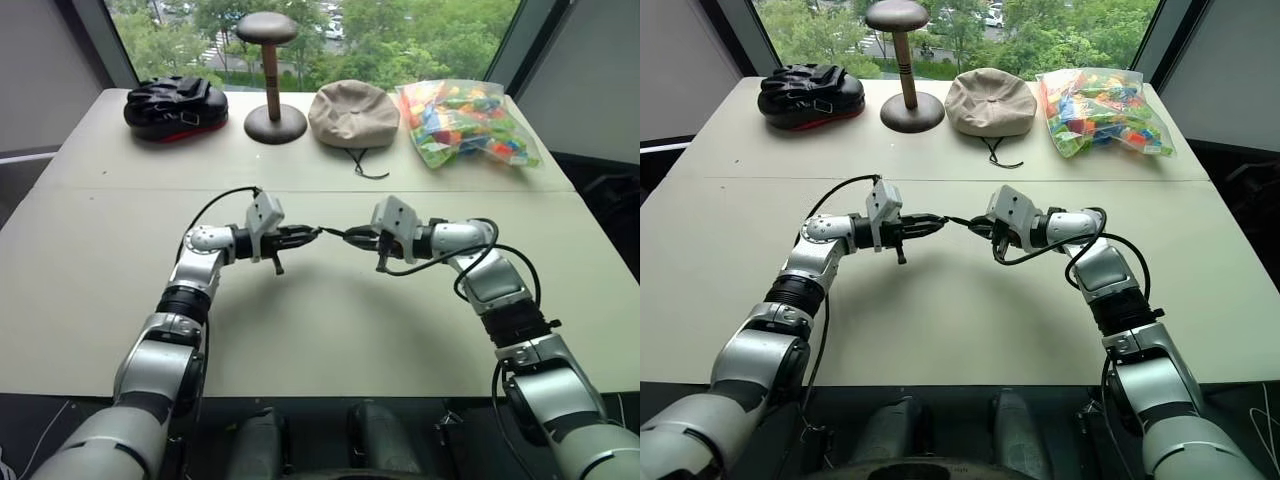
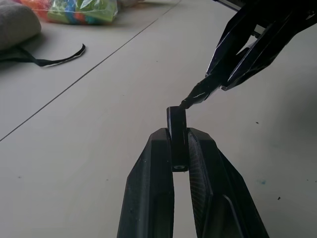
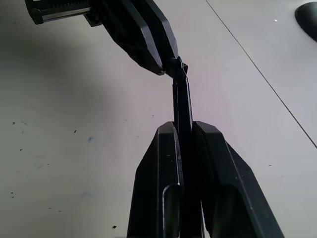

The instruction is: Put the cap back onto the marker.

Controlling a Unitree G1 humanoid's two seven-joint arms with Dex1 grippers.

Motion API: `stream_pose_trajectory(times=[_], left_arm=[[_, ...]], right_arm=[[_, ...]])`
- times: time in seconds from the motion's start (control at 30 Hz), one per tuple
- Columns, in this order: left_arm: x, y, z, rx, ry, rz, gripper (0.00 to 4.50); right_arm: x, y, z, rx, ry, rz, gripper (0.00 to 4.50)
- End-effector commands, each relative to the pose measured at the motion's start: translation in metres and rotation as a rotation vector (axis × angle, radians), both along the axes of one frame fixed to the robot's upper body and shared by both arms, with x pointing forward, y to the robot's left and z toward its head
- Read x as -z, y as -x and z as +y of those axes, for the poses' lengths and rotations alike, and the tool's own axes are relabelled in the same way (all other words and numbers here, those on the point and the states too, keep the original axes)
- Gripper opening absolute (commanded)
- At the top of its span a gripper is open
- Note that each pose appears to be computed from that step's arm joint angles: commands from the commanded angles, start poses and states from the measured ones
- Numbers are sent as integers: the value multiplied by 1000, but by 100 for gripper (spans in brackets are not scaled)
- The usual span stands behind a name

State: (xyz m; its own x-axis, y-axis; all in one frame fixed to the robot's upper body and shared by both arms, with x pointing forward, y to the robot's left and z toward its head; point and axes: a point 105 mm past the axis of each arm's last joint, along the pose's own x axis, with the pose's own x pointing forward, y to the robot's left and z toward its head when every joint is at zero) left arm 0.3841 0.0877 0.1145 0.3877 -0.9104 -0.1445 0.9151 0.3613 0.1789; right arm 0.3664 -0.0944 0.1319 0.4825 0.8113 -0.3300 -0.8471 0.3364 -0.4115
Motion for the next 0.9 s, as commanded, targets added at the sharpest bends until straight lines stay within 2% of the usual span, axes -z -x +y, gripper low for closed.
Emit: stream_pose_trajectory(times=[0.03, 0.9], left_arm=[[-19, -2, 1, 18, 6, -69, 3], [-9, 4, -1, 65, -49, -49, 3]], right_arm=[[-10, 0, 0, -5, -9, -40, 0], [-11, 1, 6, -39, 0, -60, 0]])
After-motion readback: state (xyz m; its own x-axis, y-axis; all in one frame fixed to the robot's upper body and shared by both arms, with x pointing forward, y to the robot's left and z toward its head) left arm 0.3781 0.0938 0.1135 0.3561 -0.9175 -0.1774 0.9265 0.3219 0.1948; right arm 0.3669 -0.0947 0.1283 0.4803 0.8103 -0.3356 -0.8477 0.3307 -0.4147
